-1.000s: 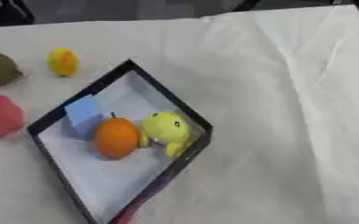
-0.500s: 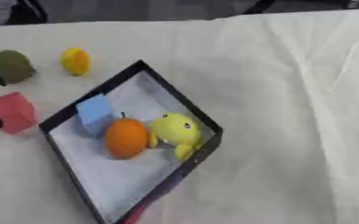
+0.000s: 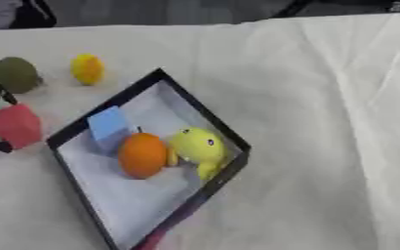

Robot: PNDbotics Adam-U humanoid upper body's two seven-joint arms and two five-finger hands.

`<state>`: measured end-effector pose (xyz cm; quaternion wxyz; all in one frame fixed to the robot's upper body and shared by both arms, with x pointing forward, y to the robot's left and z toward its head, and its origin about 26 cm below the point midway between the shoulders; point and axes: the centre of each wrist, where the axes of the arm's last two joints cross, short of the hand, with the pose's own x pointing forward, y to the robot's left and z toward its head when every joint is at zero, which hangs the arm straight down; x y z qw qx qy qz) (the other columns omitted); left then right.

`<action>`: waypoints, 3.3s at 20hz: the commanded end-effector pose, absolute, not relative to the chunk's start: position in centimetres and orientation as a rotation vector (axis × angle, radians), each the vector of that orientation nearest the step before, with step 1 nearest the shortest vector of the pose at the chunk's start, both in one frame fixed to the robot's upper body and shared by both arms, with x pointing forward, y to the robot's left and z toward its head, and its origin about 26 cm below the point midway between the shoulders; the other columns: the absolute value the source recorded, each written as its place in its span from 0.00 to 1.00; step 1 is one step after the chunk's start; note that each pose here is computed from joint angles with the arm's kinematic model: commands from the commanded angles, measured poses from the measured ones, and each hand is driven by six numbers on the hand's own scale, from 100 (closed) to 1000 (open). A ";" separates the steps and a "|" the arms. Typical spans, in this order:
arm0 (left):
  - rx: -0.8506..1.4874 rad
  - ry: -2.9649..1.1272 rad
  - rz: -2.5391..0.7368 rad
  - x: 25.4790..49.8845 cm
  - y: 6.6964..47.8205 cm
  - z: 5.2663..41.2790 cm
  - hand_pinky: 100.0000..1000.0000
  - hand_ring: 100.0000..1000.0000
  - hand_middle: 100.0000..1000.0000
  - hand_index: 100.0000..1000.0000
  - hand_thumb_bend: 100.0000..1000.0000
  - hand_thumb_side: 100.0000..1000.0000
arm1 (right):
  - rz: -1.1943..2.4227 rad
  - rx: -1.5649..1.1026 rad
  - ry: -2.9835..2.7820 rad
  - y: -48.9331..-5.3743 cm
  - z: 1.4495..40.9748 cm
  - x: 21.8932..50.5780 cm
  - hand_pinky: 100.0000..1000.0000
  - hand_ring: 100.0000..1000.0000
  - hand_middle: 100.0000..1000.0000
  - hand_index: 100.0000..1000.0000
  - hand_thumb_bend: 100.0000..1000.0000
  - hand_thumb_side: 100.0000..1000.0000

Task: Pick up objects on the table and place them in the box.

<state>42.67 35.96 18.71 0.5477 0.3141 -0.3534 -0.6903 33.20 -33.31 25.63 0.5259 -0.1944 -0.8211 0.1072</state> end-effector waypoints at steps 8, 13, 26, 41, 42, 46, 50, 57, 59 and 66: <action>0.709 -0.934 -1.594 43.2 35.8 19.1 0.75 0.73 0.66 0.76 0.41 0.24 | 0.252 -0.465 -1.976 -33.6 26.2 33.2 0.91 0.72 0.70 0.81 0.00 0.68; 0.757 -0.979 -1.586 42.6 35.0 20.8 0.64 0.55 0.48 0.59 0.06 0.00 | 0.247 -0.466 -1.973 -33.7 26.2 33.2 0.91 0.72 0.70 0.81 0.00 0.68; 0.784 -1.442 -1.715 38.2 25.8 33.5 0.65 0.54 0.47 0.59 0.00 0.00 | 0.255 -0.462 -1.976 -33.6 26.2 33.2 0.91 0.72 0.70 0.81 0.00 0.66; 0.487 -1.545 -2.086 29.2 17.2 32.5 0.64 0.55 0.47 0.60 0.03 0.00 | 0.279 -0.441 -1.983 -33.1 26.5 33.4 0.91 0.72 0.70 0.81 0.00 0.66; 0.479 -1.531 -2.093 29.2 17.1 32.2 0.64 0.55 0.48 0.60 0.04 0.00 | 0.279 -0.440 -1.983 -33.0 26.4 33.4 0.91 0.72 0.70 0.81 0.00 0.66; 0.458 -1.447 -2.138 29.2 16.5 31.0 0.65 0.56 0.49 0.61 0.07 0.00 | 0.282 -0.435 -1.985 -32.9 26.4 33.4 0.91 0.72 0.70 0.81 0.00 0.66; 0.453 -1.387 -2.182 29.2 15.6 30.2 0.65 0.58 0.50 0.62 0.11 0.00 | 0.283 -0.432 -1.985 -32.9 26.4 33.4 0.91 0.72 0.70 0.81 0.00 0.66; 0.438 -1.349 -2.242 31.1 13.3 27.6 0.67 0.60 0.53 0.64 0.20 0.09 | 0.280 -0.424 -1.983 -32.8 26.2 33.4 0.91 0.72 0.70 0.81 0.00 0.66; 0.423 -1.330 -2.260 31.6 12.7 26.6 0.68 0.61 0.54 0.65 0.21 0.14 | 0.279 -0.420 -1.984 -32.8 26.2 33.4 0.91 0.72 0.70 0.81 0.00 0.66; 0.466 -1.322 -2.275 32.2 12.5 25.7 0.88 0.87 0.83 0.86 0.52 0.56 | 0.277 -0.411 -1.992 -32.7 26.3 33.4 0.91 0.72 0.71 0.81 0.00 0.66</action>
